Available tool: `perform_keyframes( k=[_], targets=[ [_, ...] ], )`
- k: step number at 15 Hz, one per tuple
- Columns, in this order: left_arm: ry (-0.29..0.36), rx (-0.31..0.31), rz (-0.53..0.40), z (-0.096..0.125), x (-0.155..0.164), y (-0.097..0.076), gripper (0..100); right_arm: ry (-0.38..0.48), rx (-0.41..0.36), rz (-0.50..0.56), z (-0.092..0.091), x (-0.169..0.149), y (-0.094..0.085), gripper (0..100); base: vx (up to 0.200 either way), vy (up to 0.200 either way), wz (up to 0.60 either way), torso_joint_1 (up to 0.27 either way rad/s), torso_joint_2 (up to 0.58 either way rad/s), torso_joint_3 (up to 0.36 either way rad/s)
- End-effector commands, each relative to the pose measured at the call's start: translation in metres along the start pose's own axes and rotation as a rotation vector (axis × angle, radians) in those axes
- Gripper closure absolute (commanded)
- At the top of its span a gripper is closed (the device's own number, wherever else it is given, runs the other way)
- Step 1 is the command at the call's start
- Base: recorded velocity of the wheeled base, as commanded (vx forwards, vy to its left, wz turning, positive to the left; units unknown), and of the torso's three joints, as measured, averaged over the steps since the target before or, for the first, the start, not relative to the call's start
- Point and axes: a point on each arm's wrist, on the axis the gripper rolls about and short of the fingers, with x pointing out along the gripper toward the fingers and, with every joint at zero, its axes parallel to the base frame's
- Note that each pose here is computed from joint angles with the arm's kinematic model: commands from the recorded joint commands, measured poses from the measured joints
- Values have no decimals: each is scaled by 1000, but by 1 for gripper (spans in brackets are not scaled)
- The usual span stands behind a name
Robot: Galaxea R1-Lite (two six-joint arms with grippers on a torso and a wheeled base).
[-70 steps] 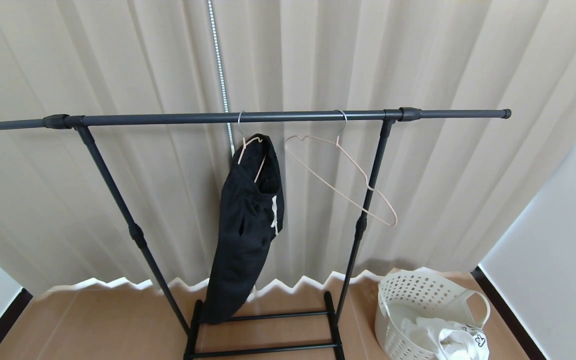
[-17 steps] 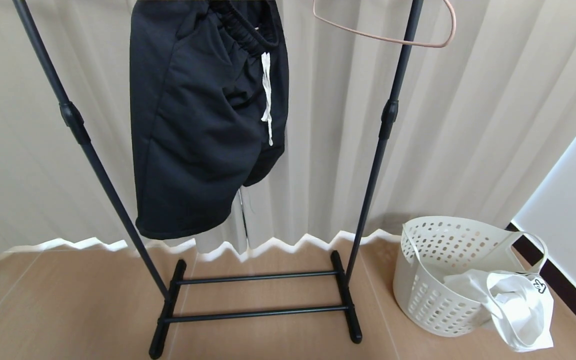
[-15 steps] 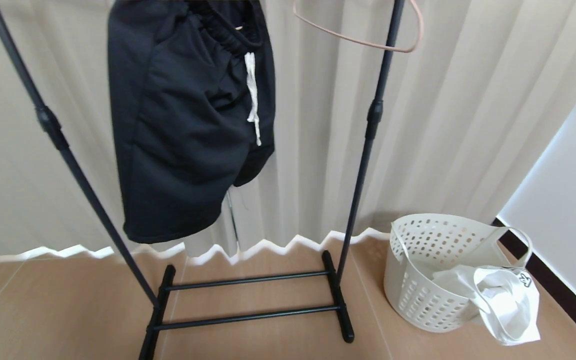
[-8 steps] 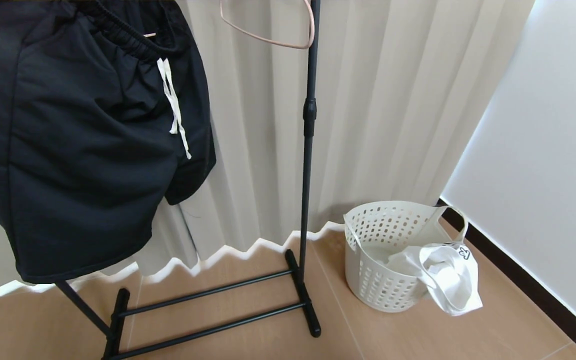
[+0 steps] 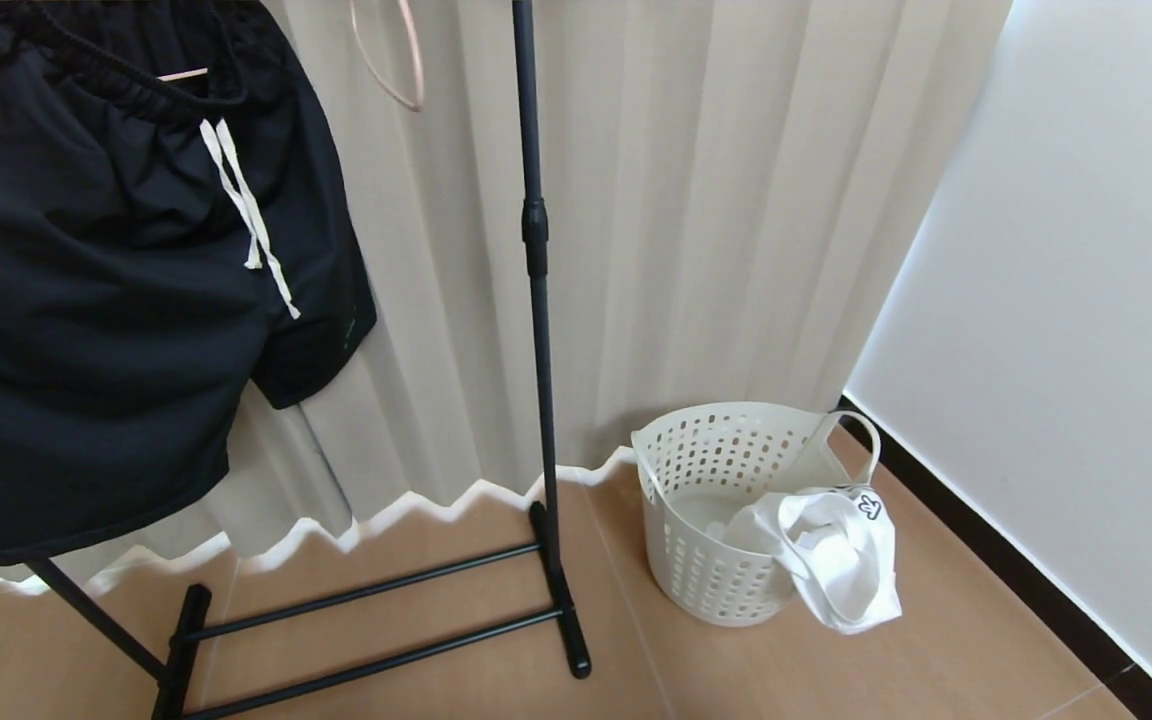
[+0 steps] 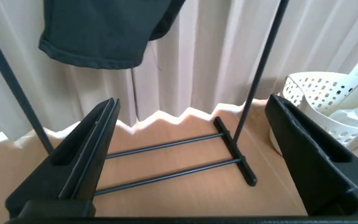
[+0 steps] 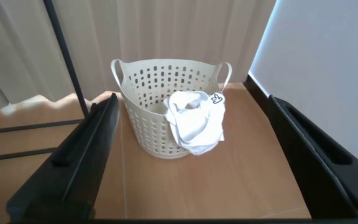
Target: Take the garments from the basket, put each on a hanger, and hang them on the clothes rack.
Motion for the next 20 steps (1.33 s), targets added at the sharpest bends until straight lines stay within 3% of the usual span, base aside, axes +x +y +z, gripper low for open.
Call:
perform_keyframes(
  k=[1,4,8,20],
  targets=[
    [1,1,0,0,0,0,0,0,-1,1,0,0,0,0,0,-200,0,-2,2,2],
    [1,0,0,0,0,0,0,0,-1,1,0,0,0,0,0,-200,0,2,7,1],
    [1,0,0,0,0,0,0,0,-1,1,0,0,0,0,200,0,0,0,0,0],
    [0,0,1,0,0,0,0,0,-1,1,0,0,0,0,0,0,-100,1,1,-8]
  ],
)
